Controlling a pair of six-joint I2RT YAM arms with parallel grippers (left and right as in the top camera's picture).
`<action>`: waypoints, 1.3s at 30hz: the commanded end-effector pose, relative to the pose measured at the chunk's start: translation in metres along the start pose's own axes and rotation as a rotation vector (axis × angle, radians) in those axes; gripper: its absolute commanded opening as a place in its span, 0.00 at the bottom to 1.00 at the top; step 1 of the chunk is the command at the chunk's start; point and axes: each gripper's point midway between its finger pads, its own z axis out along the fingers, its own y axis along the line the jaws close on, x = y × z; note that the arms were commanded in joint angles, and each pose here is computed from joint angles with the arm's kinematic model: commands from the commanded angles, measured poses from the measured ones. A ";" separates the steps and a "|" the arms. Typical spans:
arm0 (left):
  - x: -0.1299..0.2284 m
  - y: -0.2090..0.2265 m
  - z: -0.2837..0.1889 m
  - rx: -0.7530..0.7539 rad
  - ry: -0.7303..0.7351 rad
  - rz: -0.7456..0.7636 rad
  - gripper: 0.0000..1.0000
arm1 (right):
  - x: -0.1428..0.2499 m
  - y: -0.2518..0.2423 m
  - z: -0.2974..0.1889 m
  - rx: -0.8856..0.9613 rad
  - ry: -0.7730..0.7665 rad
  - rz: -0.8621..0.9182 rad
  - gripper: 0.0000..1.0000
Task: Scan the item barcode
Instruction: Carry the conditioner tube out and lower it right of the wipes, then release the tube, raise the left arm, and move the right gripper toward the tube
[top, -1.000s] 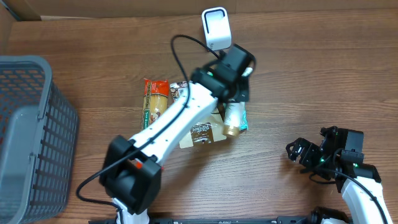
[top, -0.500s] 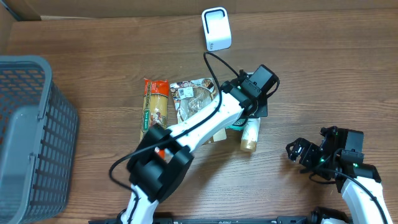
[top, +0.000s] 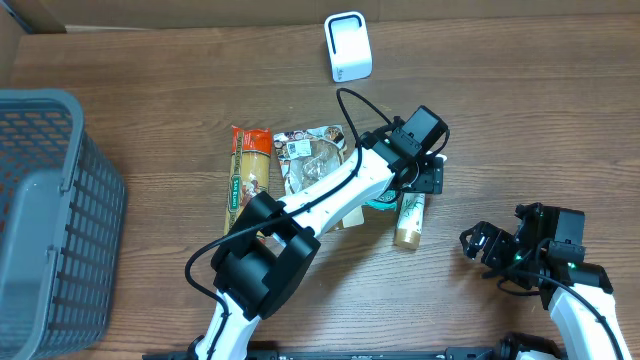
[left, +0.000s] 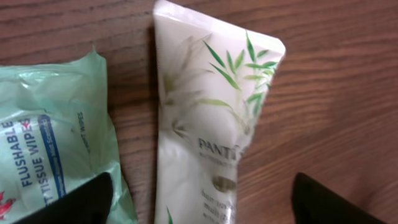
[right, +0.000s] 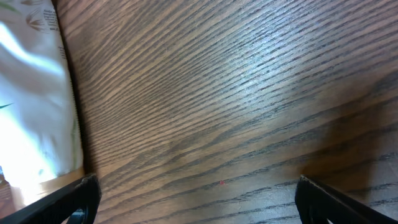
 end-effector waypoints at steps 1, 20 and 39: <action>-0.025 -0.025 -0.033 0.063 -0.054 0.094 1.00 | 0.000 0.000 0.000 0.001 -0.003 -0.001 1.00; -0.089 -0.027 -0.190 0.043 -0.161 0.190 1.00 | -0.005 0.002 0.000 -0.005 -0.019 -0.007 1.00; -0.101 0.114 -0.357 -0.095 -0.316 -0.033 1.00 | -0.063 0.086 -0.043 -0.294 -0.176 -0.234 1.00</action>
